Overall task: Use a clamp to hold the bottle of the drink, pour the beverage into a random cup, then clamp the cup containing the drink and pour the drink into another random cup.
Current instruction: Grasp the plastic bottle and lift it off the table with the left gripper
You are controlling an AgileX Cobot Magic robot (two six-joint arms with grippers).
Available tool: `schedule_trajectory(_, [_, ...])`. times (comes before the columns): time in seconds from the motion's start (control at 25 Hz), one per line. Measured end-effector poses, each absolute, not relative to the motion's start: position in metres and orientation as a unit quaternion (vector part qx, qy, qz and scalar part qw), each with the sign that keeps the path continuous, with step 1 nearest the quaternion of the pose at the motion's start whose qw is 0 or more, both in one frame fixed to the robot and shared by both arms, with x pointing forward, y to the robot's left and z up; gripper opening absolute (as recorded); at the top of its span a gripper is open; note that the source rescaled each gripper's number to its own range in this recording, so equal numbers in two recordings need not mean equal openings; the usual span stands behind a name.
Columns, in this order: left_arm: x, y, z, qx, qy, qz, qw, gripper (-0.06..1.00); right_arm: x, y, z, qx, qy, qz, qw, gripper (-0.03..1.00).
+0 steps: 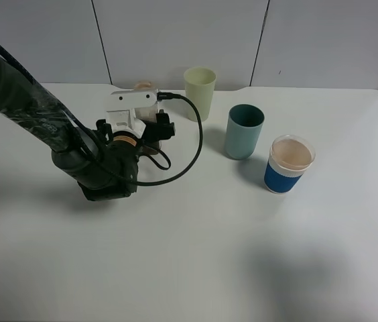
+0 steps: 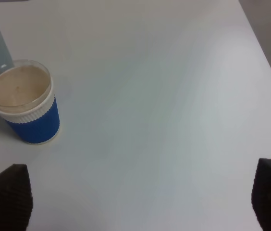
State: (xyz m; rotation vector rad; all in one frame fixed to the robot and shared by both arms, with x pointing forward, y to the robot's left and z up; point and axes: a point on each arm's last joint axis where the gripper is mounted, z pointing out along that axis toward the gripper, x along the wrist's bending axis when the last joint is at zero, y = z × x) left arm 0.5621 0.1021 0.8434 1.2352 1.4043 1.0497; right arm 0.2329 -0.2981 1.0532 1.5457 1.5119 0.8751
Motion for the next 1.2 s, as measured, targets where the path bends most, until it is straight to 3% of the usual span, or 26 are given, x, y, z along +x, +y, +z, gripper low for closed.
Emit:
schedule_trajectory(0.12, [0.561, 0.1, 0.841, 0.516, 0.569, 0.425, 0.479, 0.64, 0.233, -0.298, 1.053, 0.609, 0.596, 0.345, 0.394, 0.73])
schedule_trajectory(0.32, [0.559, 0.094, 0.836, 0.543, 0.563, 0.404, 0.474, 0.08, 0.233, -0.298, 1.053, 0.609, 0.596, 0.345, 0.394, 0.73])
schedule_trajectory(0.36, [0.559, 0.093, 0.836, 0.546, 0.56, 0.403, 0.476, 0.01, 0.233, -0.298, 1.053, 0.609, 0.596, 0.345, 0.394, 0.73])
schedule_trajectory(0.72, [0.558, 0.087, 0.836, 0.575, 0.528, 0.399, 0.48, 0.0, 0.233, -0.298, 1.053, 0.609, 0.596, 0.345, 0.394, 0.73])
schedule_trajectory(1.2, [0.554, 0.09, 0.852, 0.655, 0.45, 0.439, 0.419, 0.0, 0.233, -0.298, 1.053, 0.609, 0.596, 0.345, 0.394, 0.73])
